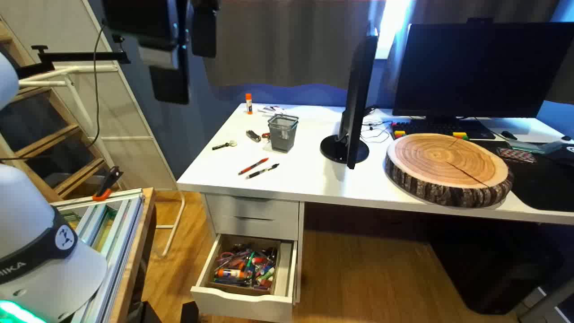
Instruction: Unstack the pen holders then restack them from left to right
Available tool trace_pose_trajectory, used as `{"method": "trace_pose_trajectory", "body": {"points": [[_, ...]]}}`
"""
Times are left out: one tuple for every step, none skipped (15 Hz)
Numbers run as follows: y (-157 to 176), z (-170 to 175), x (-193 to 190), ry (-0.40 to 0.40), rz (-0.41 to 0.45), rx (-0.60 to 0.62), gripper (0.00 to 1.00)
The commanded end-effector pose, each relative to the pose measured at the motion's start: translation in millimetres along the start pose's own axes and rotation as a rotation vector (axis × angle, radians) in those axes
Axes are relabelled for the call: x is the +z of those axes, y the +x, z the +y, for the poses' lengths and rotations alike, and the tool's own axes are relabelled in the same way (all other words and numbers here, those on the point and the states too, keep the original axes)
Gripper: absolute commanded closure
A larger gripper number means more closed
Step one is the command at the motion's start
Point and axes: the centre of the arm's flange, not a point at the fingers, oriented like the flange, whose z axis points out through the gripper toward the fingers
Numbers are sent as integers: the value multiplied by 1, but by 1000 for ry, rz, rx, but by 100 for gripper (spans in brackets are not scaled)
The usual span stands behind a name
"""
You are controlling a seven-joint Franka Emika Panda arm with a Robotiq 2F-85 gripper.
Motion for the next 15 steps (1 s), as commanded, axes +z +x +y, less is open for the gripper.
{"method": "trace_pose_trajectory", "body": {"points": [[0, 0, 0, 0, 0, 0, 0], [0, 0, 0, 0, 0, 0, 0], [0, 0, 0, 0, 0, 0, 0], [0, 0, 0, 0, 0, 0, 0], [0, 0, 0, 0, 0, 0, 0], [9, -19, 2, -42, -37, -48, 0], [16, -35, 5, -66, -58, -91, 0], [23, -59, 10, -82, -85, -145, 0], [27, -83, 15, -105, -98, -184, 0], [32, -114, 23, -125, -109, -234, 0], [34, -143, 30, -158, -127, -287, 0], [35, -173, 38, -183, -141, -350, 0], [34, -202, 50, -214, -159, -410, 0], [33, -233, 59, -240, -168, -479, 0], [31, -257, 74, -268, -180, -543, 0]]}}
